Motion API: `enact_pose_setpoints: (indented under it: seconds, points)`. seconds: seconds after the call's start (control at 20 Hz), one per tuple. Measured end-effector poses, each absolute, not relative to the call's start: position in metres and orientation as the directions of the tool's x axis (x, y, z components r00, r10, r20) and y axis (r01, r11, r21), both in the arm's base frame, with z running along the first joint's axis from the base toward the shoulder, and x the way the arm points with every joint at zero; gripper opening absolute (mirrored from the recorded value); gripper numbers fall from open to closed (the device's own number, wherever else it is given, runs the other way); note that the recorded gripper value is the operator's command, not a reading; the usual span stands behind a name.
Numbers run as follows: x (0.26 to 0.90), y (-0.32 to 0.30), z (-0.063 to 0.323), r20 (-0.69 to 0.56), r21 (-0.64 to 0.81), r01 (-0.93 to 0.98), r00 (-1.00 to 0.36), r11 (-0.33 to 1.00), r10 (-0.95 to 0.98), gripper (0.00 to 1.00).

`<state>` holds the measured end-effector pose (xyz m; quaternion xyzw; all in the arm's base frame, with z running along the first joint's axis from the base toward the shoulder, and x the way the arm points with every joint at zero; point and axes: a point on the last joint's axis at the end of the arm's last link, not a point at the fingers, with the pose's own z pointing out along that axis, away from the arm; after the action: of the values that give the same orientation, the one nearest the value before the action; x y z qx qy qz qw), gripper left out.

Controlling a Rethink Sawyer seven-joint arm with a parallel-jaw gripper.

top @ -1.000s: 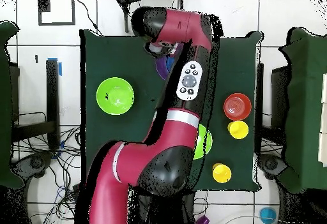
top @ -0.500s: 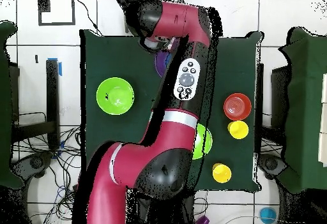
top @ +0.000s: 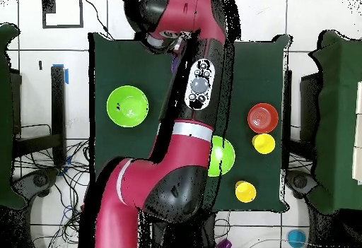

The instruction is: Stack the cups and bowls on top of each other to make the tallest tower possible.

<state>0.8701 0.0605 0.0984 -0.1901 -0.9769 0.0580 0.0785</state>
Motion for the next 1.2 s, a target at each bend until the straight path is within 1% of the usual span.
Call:
enact_pose_setpoints:
  seconds: [0.2,0.4,0.6,0.65,0.8,1.05,1.2]
  points:
    - [0.876,0.074,0.117,0.135,-0.125,0.355,-0.919,0.926,0.371,1.0]
    - [0.889,0.099,0.151,0.116,-0.085,0.346,-0.928,0.934,0.355,1.0]
    - [0.899,0.112,0.176,0.105,-0.06,0.346,-0.931,0.936,0.35,1.0]
    - [0.903,0.117,0.19,0.102,-0.05,0.348,-0.931,0.936,0.351,1.0]
    - [0.909,0.121,0.206,0.102,-0.045,0.354,-0.929,0.934,0.356,1.0]
    - [0.918,0.118,0.22,0.092,-0.051,0.372,-0.922,0.927,0.376,1.0]
    - [0.922,0.115,0.221,0.091,-0.06,0.385,-0.917,0.921,0.389,1.0]
